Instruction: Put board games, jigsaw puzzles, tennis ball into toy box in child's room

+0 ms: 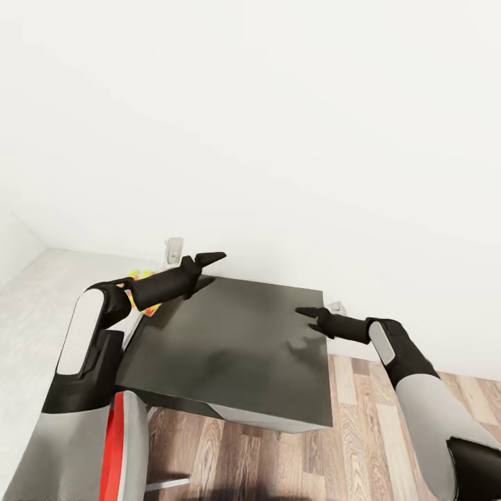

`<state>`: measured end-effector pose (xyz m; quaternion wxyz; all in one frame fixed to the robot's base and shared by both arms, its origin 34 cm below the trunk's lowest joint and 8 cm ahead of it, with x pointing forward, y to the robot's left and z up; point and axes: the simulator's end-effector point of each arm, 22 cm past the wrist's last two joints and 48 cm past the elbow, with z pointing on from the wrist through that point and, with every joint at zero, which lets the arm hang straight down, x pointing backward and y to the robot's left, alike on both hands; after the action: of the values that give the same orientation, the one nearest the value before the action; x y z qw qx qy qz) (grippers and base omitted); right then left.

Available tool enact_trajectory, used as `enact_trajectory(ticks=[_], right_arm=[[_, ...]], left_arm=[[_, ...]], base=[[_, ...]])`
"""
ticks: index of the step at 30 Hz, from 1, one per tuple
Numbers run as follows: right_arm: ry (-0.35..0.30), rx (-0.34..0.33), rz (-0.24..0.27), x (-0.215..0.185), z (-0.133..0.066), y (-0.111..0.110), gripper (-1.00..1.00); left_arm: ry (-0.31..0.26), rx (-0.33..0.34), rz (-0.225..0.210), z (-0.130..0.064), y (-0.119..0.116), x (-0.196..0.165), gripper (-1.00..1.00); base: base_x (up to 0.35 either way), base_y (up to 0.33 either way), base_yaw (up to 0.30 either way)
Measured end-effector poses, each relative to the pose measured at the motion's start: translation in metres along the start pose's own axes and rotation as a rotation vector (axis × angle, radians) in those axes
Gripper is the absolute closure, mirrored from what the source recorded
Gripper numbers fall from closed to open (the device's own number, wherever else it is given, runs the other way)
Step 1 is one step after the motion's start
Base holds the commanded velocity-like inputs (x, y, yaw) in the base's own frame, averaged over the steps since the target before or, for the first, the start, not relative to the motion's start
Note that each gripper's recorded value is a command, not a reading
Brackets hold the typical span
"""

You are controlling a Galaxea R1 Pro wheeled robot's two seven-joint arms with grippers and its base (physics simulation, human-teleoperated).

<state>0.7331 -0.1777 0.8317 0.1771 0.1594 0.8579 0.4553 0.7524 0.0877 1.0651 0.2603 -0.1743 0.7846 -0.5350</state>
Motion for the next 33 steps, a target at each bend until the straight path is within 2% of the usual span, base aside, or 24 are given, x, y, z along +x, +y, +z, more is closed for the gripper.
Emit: enact_trajectory(ticks=[3, 9, 13, 20, 26, 29, 33], right_arm=[[-0.035, 0.005, -0.016, -0.003, 0.002, -0.008, -1.0], [-0.06, 0.018, -0.019, -0.001, 0.005, -0.019, -1.0], [-0.066, 0.019, -0.019, -0.002, 0.004, -0.019, -1.0], [-0.072, 0.014, -0.018, -0.004, 0.002, -0.018, -1.0], [-0.093, 0.006, -0.005, -0.009, 0.0, -0.017, -1.0], [-0.138, 0.003, 0.017, -0.02, -0.007, -0.021, -1.0], [-0.205, 0.0, 0.046, -0.033, -0.016, -0.03, -1.0]], left_arm=[[0.009, -0.005, 0.003, 0.001, -0.001, 0.002, -1.0], [0.01, -0.016, 0.005, 0.0, 0.002, 0.002, -1.0], [0.015, -0.024, 0.001, 0.0, 0.004, 0.005, -1.0], [0.024, -0.09, -0.005, 0.006, 0.014, 0.012, -1.0], [0.023, -0.12, -0.005, 0.006, 0.019, 0.012, -1.0], [0.009, -0.159, 0.01, 0.004, 0.023, 0.003, -1.0], [-0.044, -0.278, 0.072, 0.003, 0.014, -0.04, -1.0]], base=[[0.0, 0.0, 0.153], [0.0, 0.0, 0.26], [0.0, 0.0, 0.29], [0.0, 0.0, 0.293], [0.0, 0.0, 0.241], [0.0, 0.0, 0.255], [0.0, 0.0, 0.253]])
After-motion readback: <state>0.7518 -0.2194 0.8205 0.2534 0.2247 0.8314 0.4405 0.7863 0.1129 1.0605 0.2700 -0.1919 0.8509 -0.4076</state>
